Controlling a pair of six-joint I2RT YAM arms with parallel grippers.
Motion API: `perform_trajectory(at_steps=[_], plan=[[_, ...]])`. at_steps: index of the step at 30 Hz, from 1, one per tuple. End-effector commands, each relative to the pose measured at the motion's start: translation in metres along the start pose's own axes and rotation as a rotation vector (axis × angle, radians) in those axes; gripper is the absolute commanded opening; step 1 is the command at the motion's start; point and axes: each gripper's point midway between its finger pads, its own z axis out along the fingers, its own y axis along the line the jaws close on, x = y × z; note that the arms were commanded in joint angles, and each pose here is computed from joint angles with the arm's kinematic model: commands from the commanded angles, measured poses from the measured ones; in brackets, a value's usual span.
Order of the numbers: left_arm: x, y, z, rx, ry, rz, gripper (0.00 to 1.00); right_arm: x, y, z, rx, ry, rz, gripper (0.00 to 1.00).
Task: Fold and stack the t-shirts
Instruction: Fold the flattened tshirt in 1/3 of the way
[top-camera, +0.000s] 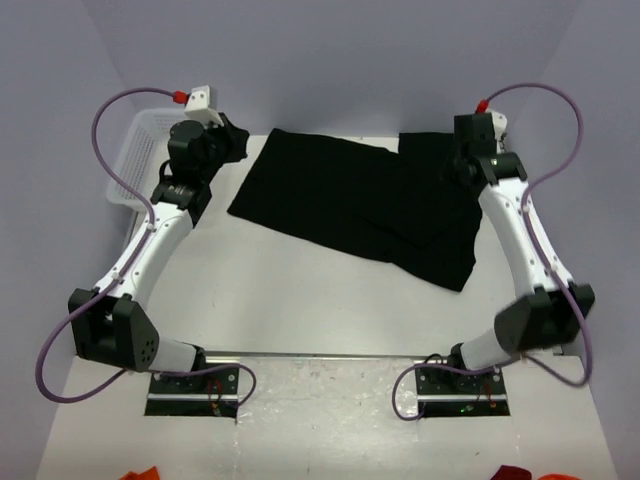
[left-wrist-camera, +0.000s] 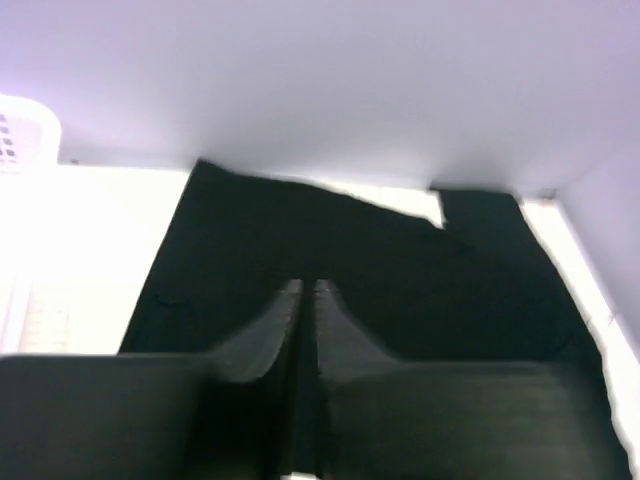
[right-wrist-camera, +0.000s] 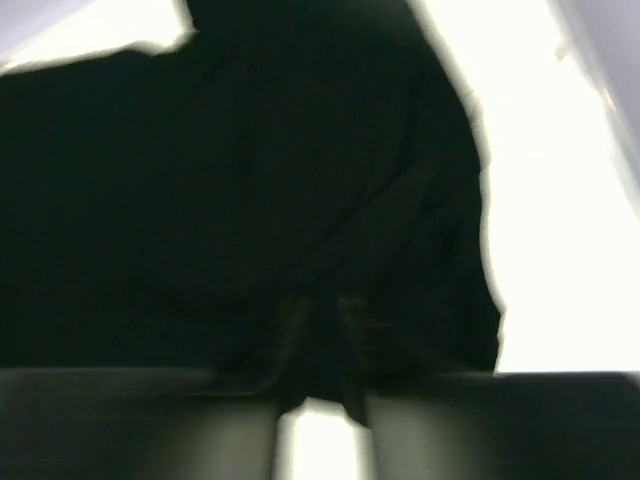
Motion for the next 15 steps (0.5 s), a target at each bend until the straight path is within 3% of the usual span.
perform_trajectory(at_steps=[1,2,7,15], plan=[[0.116,0.018,0.009,0.033,0.318,-0.050,0.00,0.025,0.026,-0.092,-0.301,-0.058,0.023,0.07],[0.125,0.013,0.009,0.070,0.352,-0.046,0.00,0.049,0.027,-0.090,-0.328,-0.027,0.013,0.00],[0.159,0.015,0.027,0.116,0.447,-0.072,0.00,0.095,0.023,-0.111,-0.442,0.075,-0.012,0.00],[0.196,0.050,0.070,0.004,0.532,-0.096,0.00,0.099,0.010,-0.135,-0.494,0.024,-0.022,0.00]])
